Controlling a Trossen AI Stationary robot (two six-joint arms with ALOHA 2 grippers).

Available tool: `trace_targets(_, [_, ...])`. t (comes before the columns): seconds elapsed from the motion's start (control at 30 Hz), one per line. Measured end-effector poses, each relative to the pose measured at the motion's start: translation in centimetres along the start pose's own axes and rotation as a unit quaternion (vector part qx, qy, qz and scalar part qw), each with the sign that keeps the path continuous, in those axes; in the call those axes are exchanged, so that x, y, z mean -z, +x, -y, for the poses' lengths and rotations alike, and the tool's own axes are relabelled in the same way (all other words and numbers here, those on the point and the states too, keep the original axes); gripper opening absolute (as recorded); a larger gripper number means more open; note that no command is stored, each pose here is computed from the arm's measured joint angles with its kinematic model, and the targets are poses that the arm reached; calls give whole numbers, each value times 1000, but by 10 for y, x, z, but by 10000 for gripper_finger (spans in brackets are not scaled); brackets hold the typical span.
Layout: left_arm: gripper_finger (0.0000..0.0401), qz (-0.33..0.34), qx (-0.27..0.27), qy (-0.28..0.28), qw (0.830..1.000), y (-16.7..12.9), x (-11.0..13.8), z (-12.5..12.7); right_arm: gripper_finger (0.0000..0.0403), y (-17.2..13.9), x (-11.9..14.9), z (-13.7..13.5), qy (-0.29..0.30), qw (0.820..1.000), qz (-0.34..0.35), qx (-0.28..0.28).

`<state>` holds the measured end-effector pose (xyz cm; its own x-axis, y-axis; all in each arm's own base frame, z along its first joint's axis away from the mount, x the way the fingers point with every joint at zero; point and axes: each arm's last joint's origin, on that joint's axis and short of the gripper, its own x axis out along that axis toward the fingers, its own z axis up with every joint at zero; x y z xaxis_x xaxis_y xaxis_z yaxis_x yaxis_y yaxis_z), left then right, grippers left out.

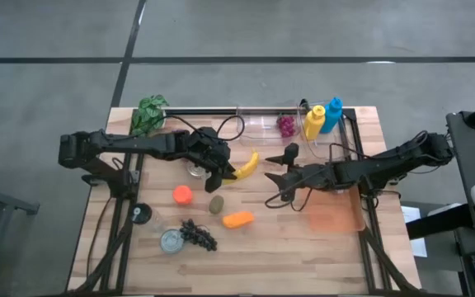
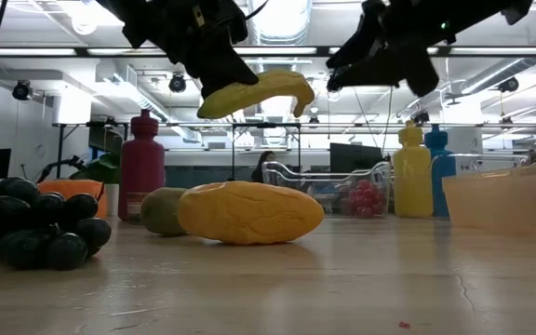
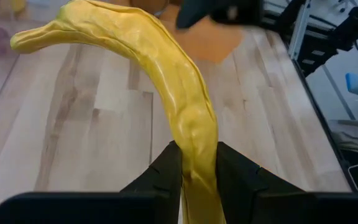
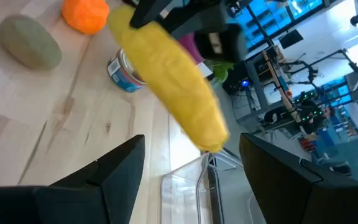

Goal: Pick & Place Food Item
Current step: Put the yellow banana into the left transparent bin

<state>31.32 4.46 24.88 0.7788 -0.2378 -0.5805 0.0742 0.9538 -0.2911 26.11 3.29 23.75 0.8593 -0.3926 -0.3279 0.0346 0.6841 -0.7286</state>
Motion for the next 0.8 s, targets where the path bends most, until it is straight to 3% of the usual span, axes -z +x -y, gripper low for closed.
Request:
trace_targets(0.23, [78, 1, 2, 3, 1000, 3, 0, 0, 263, 17, -3, -11, -58, 998, -7, -4])
trace_targets(0.8, [78, -19, 7, 2, 1000, 5, 5, 5, 251, 29, -18, -9, -70, 998, -4, 0])
